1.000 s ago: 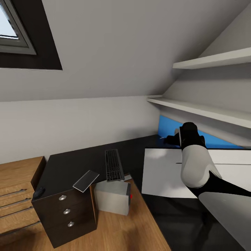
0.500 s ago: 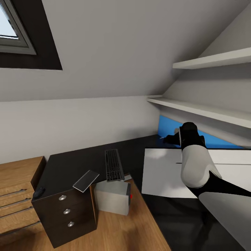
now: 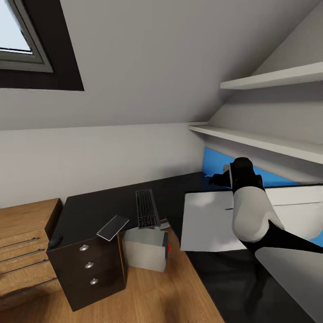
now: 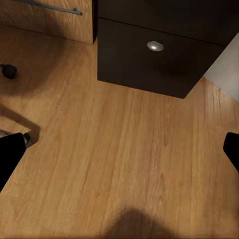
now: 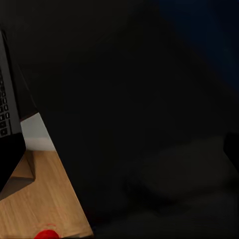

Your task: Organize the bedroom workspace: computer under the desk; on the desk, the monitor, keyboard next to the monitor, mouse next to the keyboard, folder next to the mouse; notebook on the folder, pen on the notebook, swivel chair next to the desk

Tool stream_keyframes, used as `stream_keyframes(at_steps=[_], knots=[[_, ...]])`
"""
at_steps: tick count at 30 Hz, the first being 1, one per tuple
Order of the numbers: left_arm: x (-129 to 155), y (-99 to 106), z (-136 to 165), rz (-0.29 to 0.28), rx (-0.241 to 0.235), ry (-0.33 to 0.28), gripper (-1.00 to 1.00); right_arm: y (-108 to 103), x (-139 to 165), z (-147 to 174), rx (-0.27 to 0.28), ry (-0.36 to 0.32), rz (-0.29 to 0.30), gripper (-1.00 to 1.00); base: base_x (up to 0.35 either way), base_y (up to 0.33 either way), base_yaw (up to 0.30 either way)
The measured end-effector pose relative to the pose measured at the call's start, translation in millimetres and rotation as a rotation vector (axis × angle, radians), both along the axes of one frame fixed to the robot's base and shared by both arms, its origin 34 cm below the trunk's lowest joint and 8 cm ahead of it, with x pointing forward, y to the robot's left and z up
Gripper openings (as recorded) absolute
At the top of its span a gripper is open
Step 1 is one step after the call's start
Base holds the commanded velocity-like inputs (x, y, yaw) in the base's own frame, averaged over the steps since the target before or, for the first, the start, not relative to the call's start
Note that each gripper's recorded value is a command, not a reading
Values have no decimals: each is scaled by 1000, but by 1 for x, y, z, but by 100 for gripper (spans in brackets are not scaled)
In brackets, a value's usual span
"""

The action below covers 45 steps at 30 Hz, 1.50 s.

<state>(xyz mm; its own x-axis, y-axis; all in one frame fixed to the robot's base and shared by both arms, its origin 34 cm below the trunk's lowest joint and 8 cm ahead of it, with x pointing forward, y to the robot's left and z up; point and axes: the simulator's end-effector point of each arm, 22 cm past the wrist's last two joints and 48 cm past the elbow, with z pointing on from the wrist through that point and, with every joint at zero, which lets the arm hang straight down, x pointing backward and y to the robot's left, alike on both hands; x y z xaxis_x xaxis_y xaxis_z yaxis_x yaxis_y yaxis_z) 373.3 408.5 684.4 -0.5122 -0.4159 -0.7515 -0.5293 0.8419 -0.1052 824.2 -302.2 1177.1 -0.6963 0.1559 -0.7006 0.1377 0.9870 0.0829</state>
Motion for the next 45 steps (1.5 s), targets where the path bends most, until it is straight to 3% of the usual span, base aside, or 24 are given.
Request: stream_keyframes(at_steps=[28, 30, 31, 40, 42, 45], knots=[[1, -2, 0, -6, -1, -2, 100, 1, 0, 0, 0, 0, 2, 100, -16, 0, 0], [1, -2, 0, -5, -2, -2, 100, 12, 1, 1, 11, -4, 19, 100, 0, 0, 0], [1, -2, 0, -6, -1, -2, 100, 31, 3, 2, 24, -9, 47, 100, 0, 0, 0], [1, -2, 0, -4, -2, -1, 100, 43, 3, 13, 30, 17, 64, 100, 0, 0, 0], [0, -3, 0, -4, -2, 0, 100, 53, 7, 28, 17, 26, 79, 100, 0, 0, 0], [1, -3, 0, -4, -3, 0, 100, 69, 10, 39, -47, 76, 94, 100, 0, 0, 0]])
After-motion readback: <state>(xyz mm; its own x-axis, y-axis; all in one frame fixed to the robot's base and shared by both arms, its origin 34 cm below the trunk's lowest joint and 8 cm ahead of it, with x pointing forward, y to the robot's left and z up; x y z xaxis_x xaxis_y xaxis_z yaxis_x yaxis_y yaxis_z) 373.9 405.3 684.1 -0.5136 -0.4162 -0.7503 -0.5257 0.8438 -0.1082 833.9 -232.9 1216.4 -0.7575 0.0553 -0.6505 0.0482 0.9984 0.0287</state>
